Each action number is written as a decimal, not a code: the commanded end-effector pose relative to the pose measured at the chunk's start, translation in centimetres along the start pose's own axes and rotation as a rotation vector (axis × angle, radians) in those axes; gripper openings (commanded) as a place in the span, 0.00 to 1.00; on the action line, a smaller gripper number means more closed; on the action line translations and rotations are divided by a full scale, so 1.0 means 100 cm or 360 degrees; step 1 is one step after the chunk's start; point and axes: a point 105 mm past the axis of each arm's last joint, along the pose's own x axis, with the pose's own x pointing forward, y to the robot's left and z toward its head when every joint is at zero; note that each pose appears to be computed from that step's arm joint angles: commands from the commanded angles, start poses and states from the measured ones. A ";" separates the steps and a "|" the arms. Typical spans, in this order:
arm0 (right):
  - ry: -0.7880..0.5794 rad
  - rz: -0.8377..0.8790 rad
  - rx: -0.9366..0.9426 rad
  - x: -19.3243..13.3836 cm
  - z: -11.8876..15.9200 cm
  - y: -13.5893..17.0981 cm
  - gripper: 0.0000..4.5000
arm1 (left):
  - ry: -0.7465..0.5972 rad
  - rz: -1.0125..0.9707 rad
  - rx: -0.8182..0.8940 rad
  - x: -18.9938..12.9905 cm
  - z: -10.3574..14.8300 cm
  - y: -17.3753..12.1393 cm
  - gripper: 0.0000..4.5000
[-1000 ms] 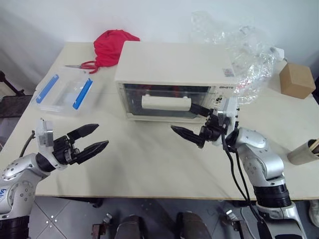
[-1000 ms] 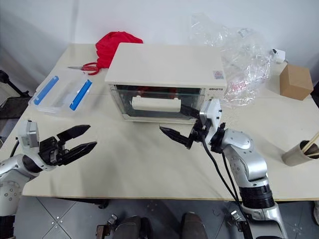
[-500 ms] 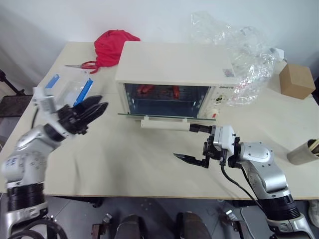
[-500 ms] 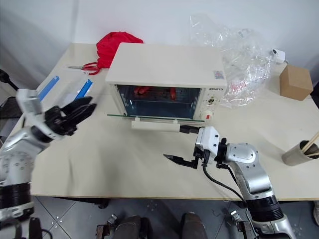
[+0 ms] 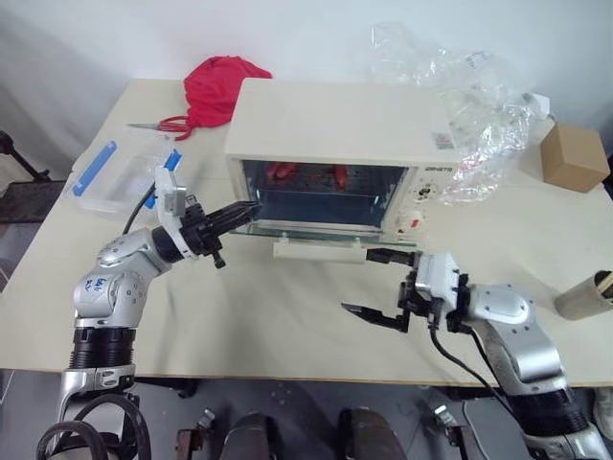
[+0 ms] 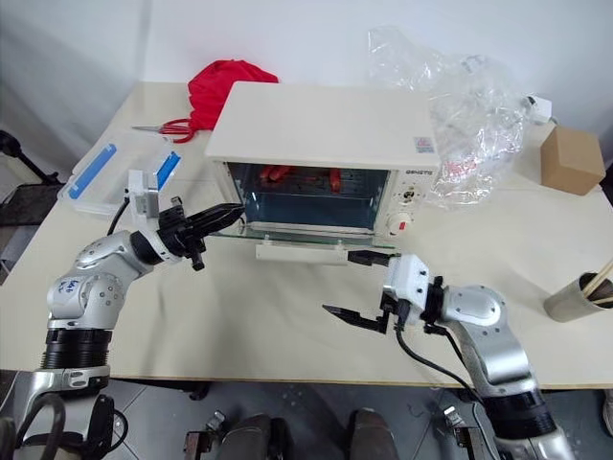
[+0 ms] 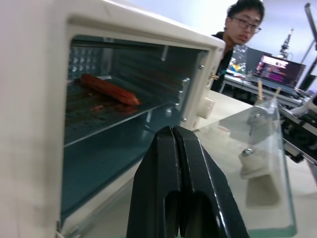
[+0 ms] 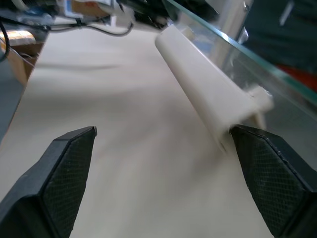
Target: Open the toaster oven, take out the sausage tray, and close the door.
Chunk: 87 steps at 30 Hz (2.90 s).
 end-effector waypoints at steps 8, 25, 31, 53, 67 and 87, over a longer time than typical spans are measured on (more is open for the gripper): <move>0.0483 -0.0507 0.0130 -0.120 -0.014 0.006 1.00 | 0.0253 0.0026 0.0025 -0.009 -0.043 -0.002 0.00; 0.0365 -0.0549 -0.0601 0.020 0.040 -0.052 1.00 | 0.0103 0.0090 0.0254 -0.029 -0.053 -0.014 0.00; 0.0406 -0.0783 -0.1239 0.093 0.037 -0.075 1.00 | 0.0058 0.0346 0.0326 -0.068 -0.040 -0.010 0.30; 0.0600 -0.0812 -0.1708 0.165 0.037 -0.106 0.80 | 0.0043 0.0529 0.0299 -0.087 -0.038 -0.013 0.92; 0.0543 -0.0787 -0.1743 0.180 0.052 -0.101 0.01 | 0.0029 0.0498 0.0264 -0.079 -0.044 -0.016 0.92; 0.0352 -0.0401 -0.1605 0.130 0.053 -0.053 0.01 | 0.0018 0.0545 0.0215 -0.083 -0.047 -0.012 0.92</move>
